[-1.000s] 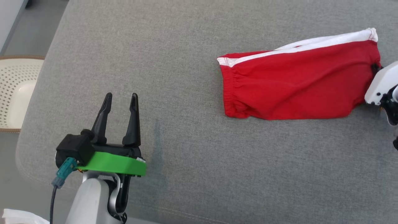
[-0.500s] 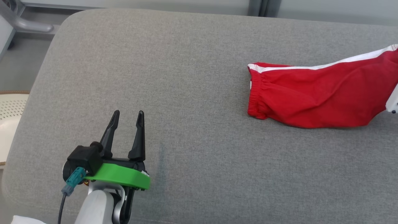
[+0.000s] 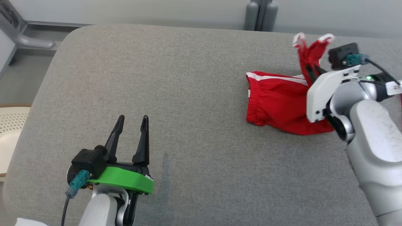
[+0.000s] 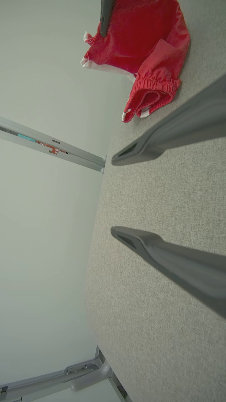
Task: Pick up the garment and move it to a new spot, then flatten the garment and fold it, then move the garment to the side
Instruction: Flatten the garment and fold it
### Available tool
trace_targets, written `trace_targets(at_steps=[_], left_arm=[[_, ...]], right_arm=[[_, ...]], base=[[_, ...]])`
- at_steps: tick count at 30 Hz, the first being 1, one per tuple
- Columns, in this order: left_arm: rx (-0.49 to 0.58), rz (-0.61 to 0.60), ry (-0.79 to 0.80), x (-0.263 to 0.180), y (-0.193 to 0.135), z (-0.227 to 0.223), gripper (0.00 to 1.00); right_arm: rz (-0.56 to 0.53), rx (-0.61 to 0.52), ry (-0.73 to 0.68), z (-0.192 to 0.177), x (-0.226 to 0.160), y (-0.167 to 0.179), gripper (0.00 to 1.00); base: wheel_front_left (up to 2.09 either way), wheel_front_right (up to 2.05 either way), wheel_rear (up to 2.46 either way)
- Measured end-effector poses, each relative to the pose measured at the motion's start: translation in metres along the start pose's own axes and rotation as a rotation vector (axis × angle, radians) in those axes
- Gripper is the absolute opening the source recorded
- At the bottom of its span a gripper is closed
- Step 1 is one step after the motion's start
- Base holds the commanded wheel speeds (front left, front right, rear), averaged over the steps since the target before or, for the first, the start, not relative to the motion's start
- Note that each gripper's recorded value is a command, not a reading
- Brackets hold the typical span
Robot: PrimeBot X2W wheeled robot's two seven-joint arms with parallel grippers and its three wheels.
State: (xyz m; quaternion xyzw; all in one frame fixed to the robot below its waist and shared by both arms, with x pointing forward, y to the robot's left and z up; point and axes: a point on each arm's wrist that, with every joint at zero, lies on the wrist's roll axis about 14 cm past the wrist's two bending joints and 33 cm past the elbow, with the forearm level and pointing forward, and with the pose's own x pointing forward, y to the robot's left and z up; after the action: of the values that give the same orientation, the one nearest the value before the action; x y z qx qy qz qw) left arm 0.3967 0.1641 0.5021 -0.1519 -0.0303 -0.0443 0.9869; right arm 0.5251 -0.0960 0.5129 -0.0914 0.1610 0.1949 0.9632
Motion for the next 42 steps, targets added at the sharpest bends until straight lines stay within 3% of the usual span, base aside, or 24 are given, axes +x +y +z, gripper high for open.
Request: trace_targets(at_steps=[5,18,19,20,23,28,31,37,38,39,40,42], left_arm=[[-0.005,0.006,0.005,-0.002,0.001,-0.001,1.00],[0.001,0.049,-0.012,-0.011,0.015,0.007,1.00],[0.001,0.050,-0.014,-0.012,0.015,0.007,1.00],[0.001,0.051,-0.014,-0.012,0.015,0.007,1.00],[0.001,0.052,-0.017,-0.012,0.015,0.008,1.00],[-0.003,0.043,-0.020,-0.012,0.012,0.009,1.00],[-0.007,0.030,-0.023,-0.010,0.008,0.009,1.00],[-0.013,-0.006,-0.025,-0.008,-0.004,0.009,1.00],[-0.014,-0.012,-0.025,-0.007,-0.006,0.009,1.00],[-0.014,-0.016,-0.024,-0.007,-0.008,0.009,1.00],[-0.015,-0.020,-0.023,-0.006,-0.009,0.008,1.00],[-0.017,-0.024,-0.017,-0.006,-0.011,0.006,1.00]], right_arm=[[0.089,0.015,0.082,-0.016,0.013,0.045,0.00],[0.150,0.019,0.151,-0.035,0.036,0.093,0.00],[0.161,0.026,0.165,-0.038,0.036,0.098,0.25],[0.170,0.030,0.166,-0.039,0.035,0.101,1.00],[0.225,0.111,0.128,-0.027,0.033,0.118,1.00],[0.354,0.287,-0.021,0.025,0.016,0.143,1.00],[0.310,0.296,-0.090,0.039,0.007,0.109,1.00],[0.075,0.253,-0.173,0.029,-0.010,0.018,1.00],[0.034,0.231,-0.160,0.019,-0.013,0.006,0.93],[-0.002,0.212,-0.136,0.007,-0.014,-0.004,0.35],[-0.023,0.204,-0.119,-0.003,-0.015,-0.009,0.00],[-0.048,0.162,-0.080,-0.024,-0.014,-0.011,0.00]], base=[[0.00,0.00,0.00],[0.00,0.00,0.00],[0.00,0.00,0.00],[0.00,0.00,0.00],[0.00,0.00,0.00],[0.00,0.00,0.00],[0.00,0.00,0.00],[0.00,0.00,0.00],[0.00,0.00,0.00],[0.00,0.00,0.00],[0.00,0.00,0.00],[0.00,0.00,0.00]])
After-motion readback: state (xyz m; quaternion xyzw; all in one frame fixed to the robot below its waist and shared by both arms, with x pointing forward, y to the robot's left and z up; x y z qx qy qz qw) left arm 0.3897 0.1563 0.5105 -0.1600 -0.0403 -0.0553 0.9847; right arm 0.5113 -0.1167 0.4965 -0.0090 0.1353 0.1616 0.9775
